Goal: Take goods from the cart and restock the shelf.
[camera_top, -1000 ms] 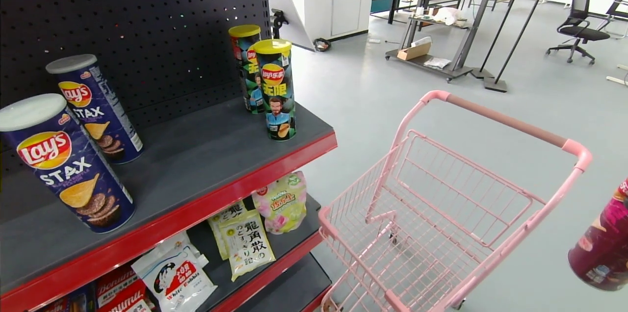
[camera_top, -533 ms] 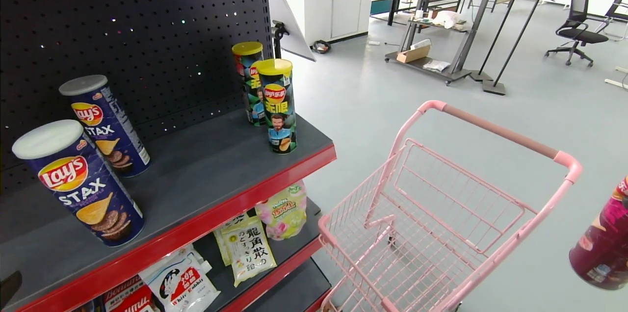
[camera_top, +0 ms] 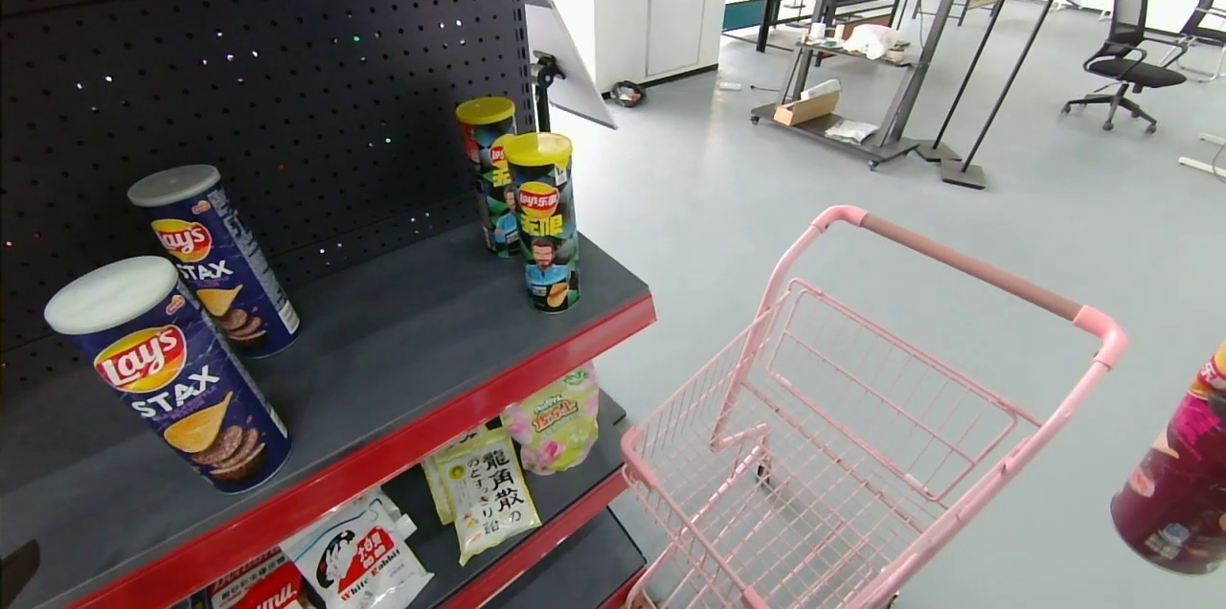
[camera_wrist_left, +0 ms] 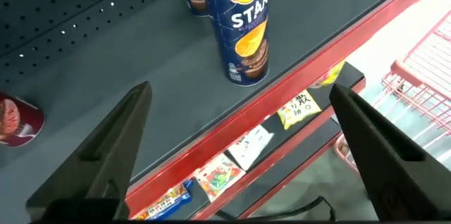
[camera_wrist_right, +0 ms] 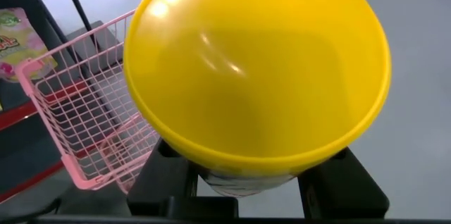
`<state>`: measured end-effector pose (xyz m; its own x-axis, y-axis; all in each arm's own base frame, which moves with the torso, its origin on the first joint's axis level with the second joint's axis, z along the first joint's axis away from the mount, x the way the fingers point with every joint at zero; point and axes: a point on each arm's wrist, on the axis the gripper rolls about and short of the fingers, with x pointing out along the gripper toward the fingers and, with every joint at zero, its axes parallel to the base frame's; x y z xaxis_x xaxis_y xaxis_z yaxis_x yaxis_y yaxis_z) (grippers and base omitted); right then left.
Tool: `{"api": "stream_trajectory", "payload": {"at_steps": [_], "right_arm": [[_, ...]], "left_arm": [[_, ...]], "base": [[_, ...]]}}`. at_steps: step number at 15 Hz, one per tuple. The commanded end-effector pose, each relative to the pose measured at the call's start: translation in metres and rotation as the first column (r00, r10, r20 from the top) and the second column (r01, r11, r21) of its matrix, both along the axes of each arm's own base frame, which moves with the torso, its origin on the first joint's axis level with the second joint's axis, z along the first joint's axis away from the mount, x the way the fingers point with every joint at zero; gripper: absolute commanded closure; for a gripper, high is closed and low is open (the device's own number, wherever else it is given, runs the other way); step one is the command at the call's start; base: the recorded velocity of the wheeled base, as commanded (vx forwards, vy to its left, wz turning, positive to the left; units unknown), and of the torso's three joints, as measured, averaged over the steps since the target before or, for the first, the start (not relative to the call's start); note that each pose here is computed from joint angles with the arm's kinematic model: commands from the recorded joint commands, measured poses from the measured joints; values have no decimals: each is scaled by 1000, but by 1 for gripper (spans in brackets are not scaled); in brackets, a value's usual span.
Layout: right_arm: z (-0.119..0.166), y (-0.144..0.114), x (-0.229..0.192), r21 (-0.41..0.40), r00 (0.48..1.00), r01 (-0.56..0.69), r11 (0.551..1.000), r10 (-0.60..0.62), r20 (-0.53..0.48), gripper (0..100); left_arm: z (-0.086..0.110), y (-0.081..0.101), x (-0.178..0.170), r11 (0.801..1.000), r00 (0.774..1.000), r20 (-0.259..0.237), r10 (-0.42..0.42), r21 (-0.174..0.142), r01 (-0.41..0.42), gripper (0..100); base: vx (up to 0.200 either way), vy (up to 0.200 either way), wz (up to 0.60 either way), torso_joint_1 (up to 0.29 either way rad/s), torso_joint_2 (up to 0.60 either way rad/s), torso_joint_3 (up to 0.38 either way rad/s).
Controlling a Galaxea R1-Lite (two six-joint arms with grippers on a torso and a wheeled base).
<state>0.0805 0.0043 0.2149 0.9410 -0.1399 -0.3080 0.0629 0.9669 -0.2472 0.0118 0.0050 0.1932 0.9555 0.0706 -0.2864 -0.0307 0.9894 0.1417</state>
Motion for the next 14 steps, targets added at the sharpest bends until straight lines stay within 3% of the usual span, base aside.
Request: {"api": "stream_trajectory", "payload": {"at_steps": [1, 9, 11, 14], "right_arm": [[-2, -1, 2, -2, 1000, 11, 1000, -11, -16, 100], [-10, -1, 3, -3, 999, 17, 1000, -17, -39, 100], [-10, -1, 2, -3, 999, 17, 1000, -17, -39, 100], [-11, -1, 1, -3, 999, 17, 1000, -17, -37, 100]], "left_arm": [[-3, 1, -3, 1000, 1000, 9, -1, -3, 1, 0], [-4, 1, -4, 1000, 1000, 7, -4, 15, 4, 0], [-6, 1, -4, 999, 1000, -1, -10, 42, 10, 0], [-7, 1, -4, 998, 1000, -2, -13, 54, 13, 0]], "base": [[0, 0, 600, 2, 2, 2], [0, 0, 600, 4, 1, 2], [0, 0, 600, 0, 0, 0], [0, 0, 400, 2, 0, 5]]}}
